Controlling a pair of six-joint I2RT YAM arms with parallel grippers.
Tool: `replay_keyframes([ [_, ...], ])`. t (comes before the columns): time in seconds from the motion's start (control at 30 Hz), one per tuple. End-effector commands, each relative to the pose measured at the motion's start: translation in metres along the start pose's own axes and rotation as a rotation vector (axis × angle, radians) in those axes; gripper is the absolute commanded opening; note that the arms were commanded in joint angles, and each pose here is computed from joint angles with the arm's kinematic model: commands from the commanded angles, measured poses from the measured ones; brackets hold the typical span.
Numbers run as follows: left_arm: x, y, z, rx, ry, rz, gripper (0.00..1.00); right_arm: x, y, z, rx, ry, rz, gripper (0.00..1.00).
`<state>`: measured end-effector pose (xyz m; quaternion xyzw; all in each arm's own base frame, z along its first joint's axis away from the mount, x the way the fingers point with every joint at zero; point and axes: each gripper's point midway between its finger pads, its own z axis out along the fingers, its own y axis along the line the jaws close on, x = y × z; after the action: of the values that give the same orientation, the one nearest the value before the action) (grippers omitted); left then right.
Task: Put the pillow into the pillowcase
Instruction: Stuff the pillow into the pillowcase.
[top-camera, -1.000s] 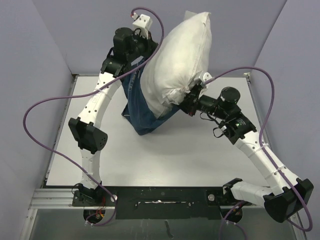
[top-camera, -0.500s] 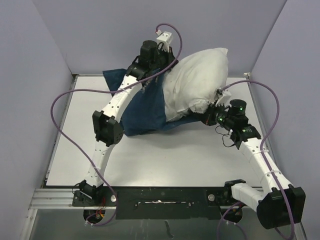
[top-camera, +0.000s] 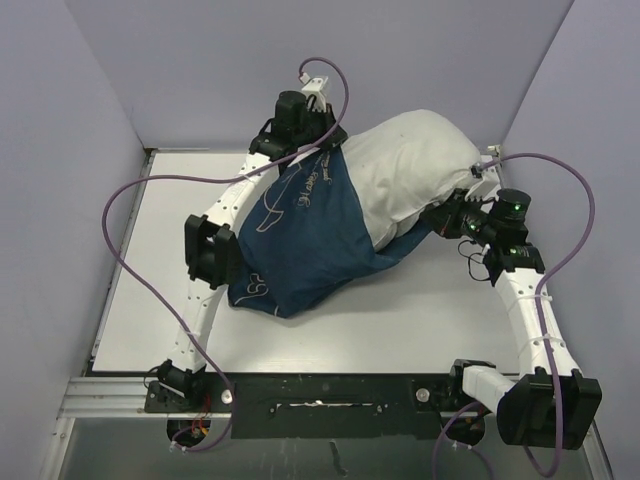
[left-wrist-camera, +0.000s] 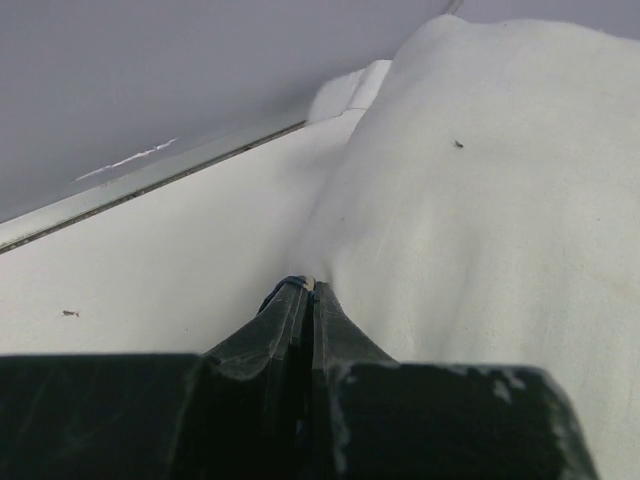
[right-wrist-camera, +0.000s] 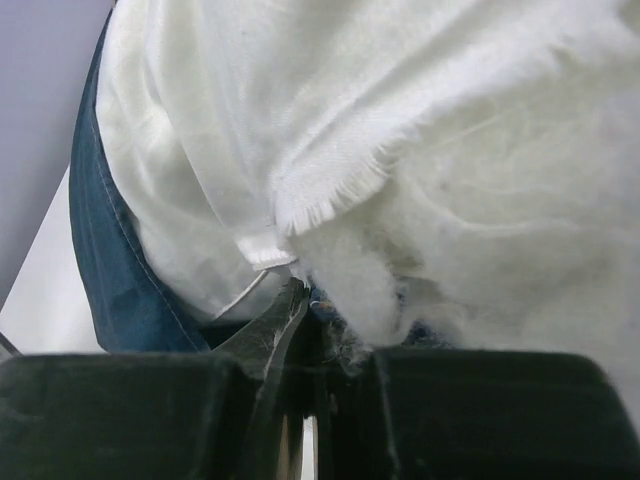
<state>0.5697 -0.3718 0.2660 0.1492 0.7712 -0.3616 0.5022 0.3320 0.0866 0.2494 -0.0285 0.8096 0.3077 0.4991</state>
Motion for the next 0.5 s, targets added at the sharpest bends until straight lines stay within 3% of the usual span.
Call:
replay_keyframes([
  [0.0, -0.058, -0.046, -0.018, 0.103, -0.15, 0.025, 0.0, -0.005, 0.013, -0.006, -0.046, -0.02, -0.033, 0.0],
  [0.47, -0.015, -0.067, 0.02, 0.151, -0.091, -0.042, 0.0, 0.017, 0.008, -0.009, -0.031, 0.006, -0.003, 0.0],
])
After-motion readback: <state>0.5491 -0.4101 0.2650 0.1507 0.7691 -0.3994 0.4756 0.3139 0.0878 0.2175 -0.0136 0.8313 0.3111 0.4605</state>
